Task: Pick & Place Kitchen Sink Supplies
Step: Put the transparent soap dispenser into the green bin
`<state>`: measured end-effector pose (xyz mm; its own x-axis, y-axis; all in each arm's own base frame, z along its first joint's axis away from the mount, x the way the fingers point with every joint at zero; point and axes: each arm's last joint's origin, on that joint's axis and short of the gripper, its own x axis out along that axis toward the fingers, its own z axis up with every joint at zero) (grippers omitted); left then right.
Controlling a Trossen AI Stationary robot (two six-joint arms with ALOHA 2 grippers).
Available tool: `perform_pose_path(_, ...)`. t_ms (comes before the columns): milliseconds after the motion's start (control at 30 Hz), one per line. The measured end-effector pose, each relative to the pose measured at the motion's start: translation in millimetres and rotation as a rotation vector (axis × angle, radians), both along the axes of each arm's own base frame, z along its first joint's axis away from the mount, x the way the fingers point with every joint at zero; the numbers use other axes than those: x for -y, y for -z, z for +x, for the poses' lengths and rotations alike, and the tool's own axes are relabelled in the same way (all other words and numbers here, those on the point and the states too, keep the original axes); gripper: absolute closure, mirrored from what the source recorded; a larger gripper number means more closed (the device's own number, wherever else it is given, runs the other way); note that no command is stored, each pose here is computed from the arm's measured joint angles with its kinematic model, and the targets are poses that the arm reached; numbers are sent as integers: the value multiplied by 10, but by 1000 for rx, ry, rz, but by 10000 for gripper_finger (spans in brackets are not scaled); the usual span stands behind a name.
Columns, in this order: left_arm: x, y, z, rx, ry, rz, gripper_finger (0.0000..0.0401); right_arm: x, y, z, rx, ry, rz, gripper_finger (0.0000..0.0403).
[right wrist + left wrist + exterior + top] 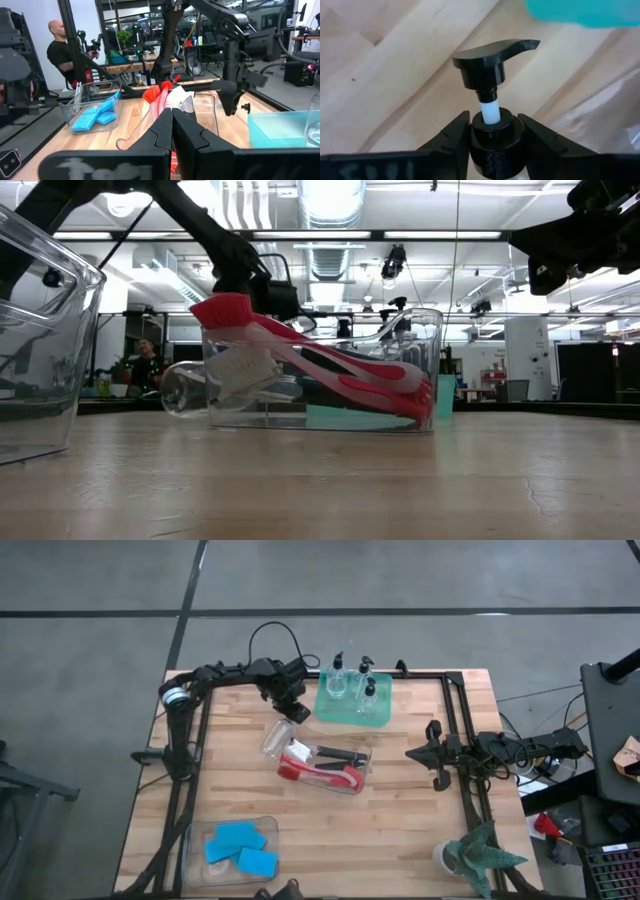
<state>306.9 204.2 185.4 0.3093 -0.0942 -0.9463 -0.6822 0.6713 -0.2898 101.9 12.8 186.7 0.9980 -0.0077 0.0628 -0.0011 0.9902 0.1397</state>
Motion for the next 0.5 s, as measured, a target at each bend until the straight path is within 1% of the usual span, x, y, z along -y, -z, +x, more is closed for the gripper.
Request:
perform_pose_path(200, 20, -239, -48, 53, 7, 76, 269, 0, 0, 0, 0, 0, 0, 394)
perform_pose_path(300, 42, -408, -90, 95, 6, 119, 269, 0, 0, 0, 0, 0, 1, 394)
perform_pose_path(367, 59, -535, -123, 122, 4, 167, 265, 0, -1, 0, 0, 0, 0, 394)
perform_pose_path(500, 82, -808, -197, 179, -26, 301, 264, 0, -1, 0, 0, 1, 1, 394)
